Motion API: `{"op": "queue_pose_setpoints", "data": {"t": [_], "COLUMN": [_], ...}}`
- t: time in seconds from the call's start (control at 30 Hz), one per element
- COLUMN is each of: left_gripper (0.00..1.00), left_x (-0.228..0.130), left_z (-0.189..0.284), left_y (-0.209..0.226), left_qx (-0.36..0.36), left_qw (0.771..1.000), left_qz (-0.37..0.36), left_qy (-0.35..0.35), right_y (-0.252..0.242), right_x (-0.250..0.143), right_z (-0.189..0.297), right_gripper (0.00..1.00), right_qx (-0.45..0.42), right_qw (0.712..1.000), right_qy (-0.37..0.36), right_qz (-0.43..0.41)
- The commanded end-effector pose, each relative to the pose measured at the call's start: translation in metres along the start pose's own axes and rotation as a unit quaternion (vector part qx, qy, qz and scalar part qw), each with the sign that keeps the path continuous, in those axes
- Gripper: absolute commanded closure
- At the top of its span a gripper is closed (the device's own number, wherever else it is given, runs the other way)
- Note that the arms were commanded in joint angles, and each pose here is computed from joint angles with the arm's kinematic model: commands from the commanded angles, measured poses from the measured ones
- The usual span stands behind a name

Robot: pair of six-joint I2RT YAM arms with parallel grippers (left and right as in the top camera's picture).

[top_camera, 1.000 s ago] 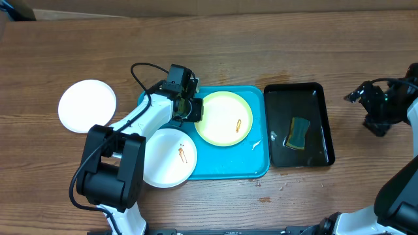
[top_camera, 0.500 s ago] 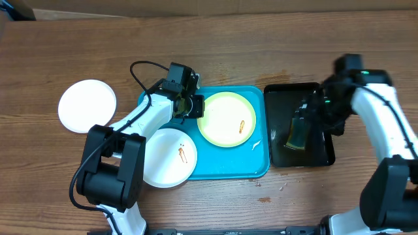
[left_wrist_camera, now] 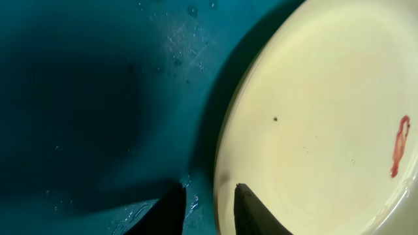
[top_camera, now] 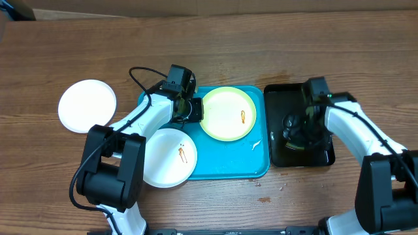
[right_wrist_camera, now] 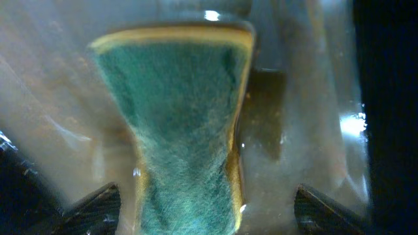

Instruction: Clean dirty plates on tray and stack at the side

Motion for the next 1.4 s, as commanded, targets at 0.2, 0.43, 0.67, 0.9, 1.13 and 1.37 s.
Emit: {"op": "queue_pose_setpoints", "data": {"t": [0.2,0.43,0.67,0.9,1.13,1.37], "left_gripper": [0.43,0.32,0.32,0.32,0.30,0.31], "left_x": [0.017,0.024,0.025,0.025,0.025,0.023], "left_z": [0.016,0.021,0.021,0.021,0.021,0.019], "left_y": [-0.011,-0.012,-0.007,-0.007,-0.007,-0.013], "left_qx": [-0.005,0.001,0.020,0.021,0.021,0.019], "left_qw": [1.000,1.000,0.999,0.999,0.999,0.999], "left_qz": [-0.017,-0.022,-0.027,-0.031,-0.036,-0.045], "left_qy": [-0.012,-0.020,-0.024,-0.024,-0.025,-0.023], "right_y": [0.004,0.013,0.006,0.007,0.029,0.014], "right_x": [0.004,0.027,0.024,0.024,0.046,0.027], "right_z": [0.011,0.029,0.002,-0.017,0.025,0.021], "right_gripper": [0.49,0.07,0.07,0.96,0.11,0.11], "right_qx": [0.011,0.017,0.010,0.025,0.055,0.018], "right_qw": [1.000,0.998,0.997,0.996,0.993,0.998], "right_qy": [-0.015,-0.062,-0.076,-0.088,-0.100,-0.053], "right_qz": [0.001,0.000,-0.001,-0.001,0.000,0.000]}}
Point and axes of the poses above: each gripper's point midway between its finger pads, its own z axis back along the fingers, its own y axis along the line the jaws close on, x = y × z, the point moved 3 cm from there along z, back along the fingers, and after that the axes turned 8 degrees about -z, right-handed, at the moved point
